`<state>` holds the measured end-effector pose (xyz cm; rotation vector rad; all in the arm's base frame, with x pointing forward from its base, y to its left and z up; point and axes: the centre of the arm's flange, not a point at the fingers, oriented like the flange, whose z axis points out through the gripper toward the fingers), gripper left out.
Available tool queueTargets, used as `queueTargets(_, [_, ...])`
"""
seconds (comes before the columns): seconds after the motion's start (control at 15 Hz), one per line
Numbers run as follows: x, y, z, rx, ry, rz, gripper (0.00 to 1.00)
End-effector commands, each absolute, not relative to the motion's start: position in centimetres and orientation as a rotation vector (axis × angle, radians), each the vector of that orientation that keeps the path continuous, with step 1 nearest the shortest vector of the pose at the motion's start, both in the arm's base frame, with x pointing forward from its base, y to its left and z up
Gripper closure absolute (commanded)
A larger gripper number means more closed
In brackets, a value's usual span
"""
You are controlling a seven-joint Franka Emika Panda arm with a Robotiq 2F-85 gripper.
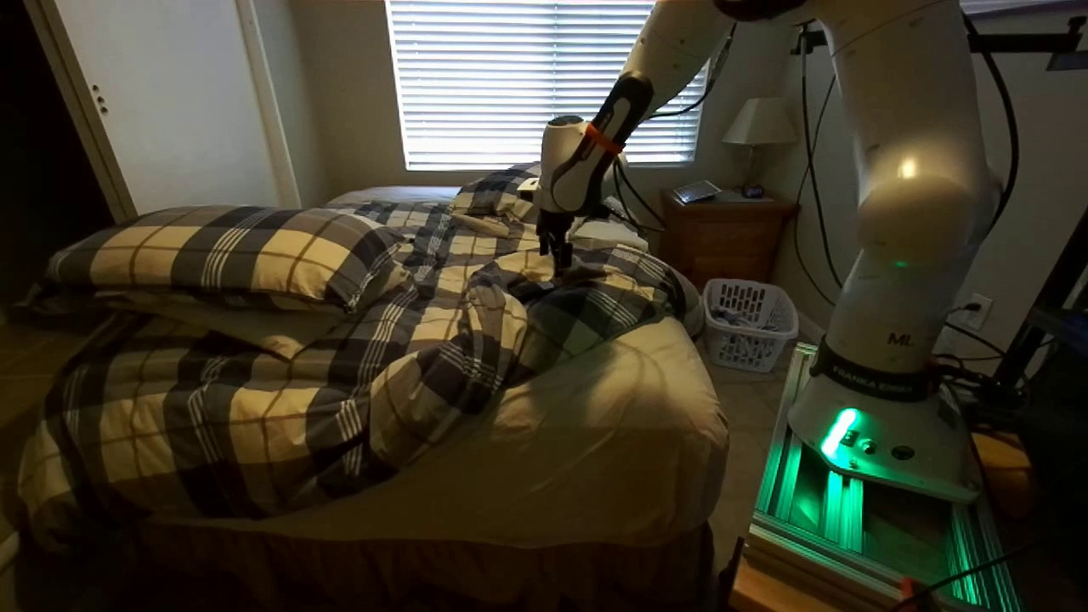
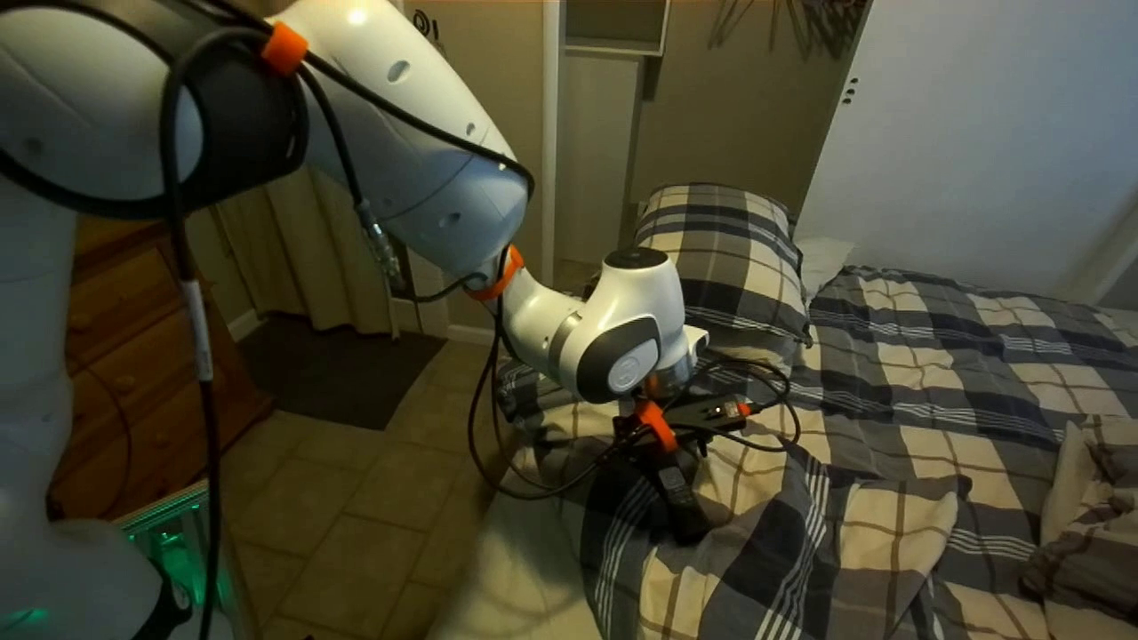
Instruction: Move the remote forward, then put the blanket on the remote
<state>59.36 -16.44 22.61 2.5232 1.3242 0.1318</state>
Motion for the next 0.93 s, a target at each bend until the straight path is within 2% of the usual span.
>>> queueTargets(0.0, [60.9,-16.5,21.5,2.549,1.355,0.162,0.00])
queueTargets(0.87, [63.0,-16.8,18.1,2.658,1.330,0.252,0.00])
